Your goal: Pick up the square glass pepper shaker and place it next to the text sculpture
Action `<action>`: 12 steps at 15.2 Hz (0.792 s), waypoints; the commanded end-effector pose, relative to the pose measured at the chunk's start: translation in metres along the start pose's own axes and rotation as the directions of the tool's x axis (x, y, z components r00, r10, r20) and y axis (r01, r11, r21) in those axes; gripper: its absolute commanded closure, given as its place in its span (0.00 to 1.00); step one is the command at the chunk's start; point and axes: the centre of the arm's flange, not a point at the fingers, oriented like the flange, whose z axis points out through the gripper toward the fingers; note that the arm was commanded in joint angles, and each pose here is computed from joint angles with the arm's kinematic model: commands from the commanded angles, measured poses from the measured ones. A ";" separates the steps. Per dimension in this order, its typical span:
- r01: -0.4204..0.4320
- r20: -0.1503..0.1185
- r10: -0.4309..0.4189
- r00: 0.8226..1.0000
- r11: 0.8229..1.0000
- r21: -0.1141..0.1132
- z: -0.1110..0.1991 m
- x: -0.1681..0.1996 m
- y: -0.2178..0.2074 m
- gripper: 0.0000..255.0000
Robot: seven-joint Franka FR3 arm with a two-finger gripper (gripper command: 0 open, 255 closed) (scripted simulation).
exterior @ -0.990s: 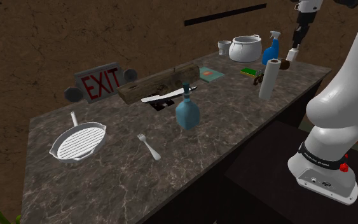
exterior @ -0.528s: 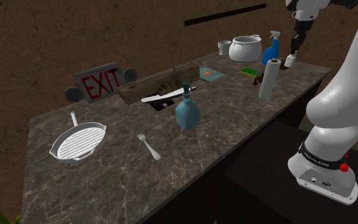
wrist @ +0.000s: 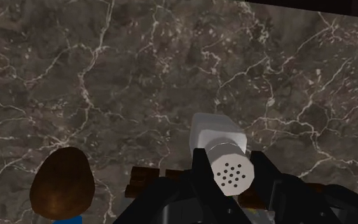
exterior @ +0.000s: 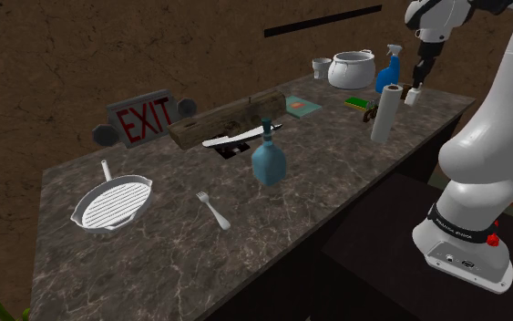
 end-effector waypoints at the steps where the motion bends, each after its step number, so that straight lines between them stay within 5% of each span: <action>1: 0.000 0.000 0.000 1.000 1.000 0.000 0.011 0.000 0.000 1.00; 12: 0.000 0.000 0.000 1.000 1.000 0.000 0.044 0.000 0.000 1.00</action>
